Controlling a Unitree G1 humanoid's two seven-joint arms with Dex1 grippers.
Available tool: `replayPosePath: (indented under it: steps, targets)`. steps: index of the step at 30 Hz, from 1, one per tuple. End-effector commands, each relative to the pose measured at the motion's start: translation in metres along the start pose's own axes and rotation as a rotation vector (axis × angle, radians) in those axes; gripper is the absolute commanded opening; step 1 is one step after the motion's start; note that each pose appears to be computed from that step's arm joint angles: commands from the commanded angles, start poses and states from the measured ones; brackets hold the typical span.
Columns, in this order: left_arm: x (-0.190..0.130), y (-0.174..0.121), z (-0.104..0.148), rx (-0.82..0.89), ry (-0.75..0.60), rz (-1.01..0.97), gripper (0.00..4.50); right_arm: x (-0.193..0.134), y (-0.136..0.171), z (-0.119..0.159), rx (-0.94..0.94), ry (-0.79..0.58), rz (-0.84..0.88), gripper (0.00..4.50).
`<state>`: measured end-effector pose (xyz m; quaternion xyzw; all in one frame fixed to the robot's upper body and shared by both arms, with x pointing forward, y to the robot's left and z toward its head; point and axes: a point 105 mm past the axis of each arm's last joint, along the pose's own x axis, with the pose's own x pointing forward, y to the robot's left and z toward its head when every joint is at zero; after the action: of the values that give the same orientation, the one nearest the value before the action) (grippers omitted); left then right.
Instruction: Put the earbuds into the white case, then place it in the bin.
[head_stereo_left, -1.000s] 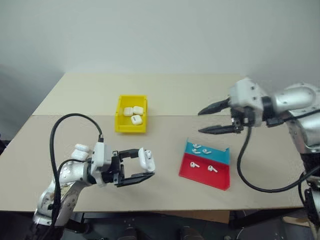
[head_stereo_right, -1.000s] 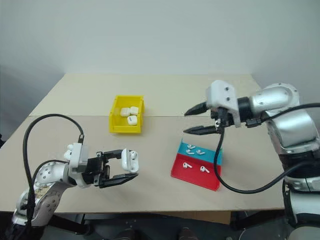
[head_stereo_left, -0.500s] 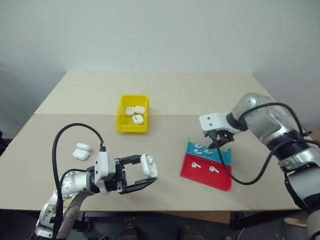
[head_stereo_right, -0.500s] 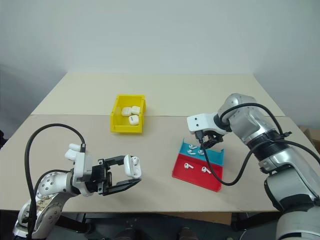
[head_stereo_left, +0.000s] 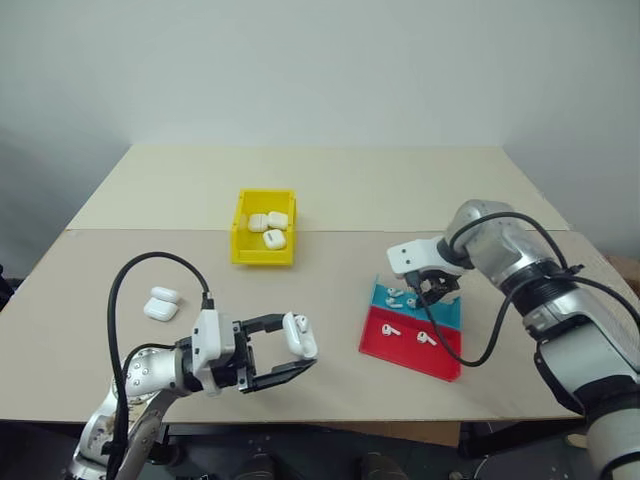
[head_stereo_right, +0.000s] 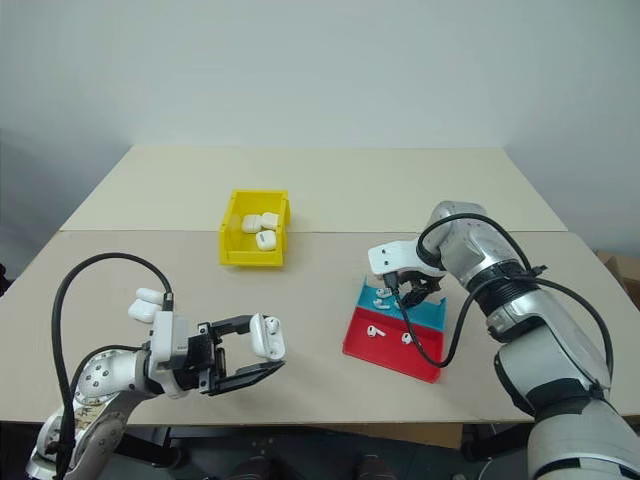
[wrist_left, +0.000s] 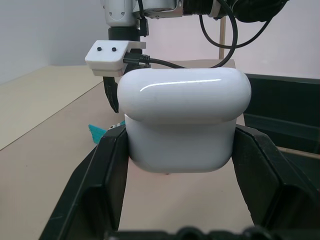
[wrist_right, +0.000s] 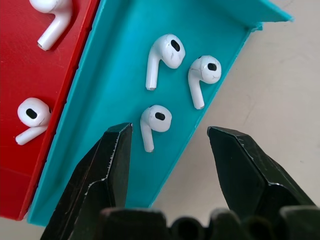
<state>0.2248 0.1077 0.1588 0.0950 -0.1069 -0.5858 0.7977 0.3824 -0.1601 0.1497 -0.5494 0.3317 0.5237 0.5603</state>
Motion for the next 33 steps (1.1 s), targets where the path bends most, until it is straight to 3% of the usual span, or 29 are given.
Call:
replayPosePath:
  steps: [1, 20, 23, 33]
  targets:
    - [0.002, -0.003, 0.009, 0.048, -0.021, -0.014, 2.78, -0.004, -0.001, 0.0, -0.024, 0.003, -0.005, 2.89]
    - [0.002, 0.005, 0.008, 0.061, -0.013, -0.01, 2.78, 0.008, 0.001, 0.0, 0.001, -0.015, -0.014, 2.89]
    - [0.002, 0.005, 0.007, 0.058, -0.006, -0.015, 2.78, 0.008, 0.002, 0.001, -0.005, -0.019, -0.011, 2.35]
    - [0.002, 0.006, 0.007, 0.059, -0.004, -0.007, 2.78, 0.011, 0.002, -0.001, -0.007, -0.004, -0.017, 2.35]
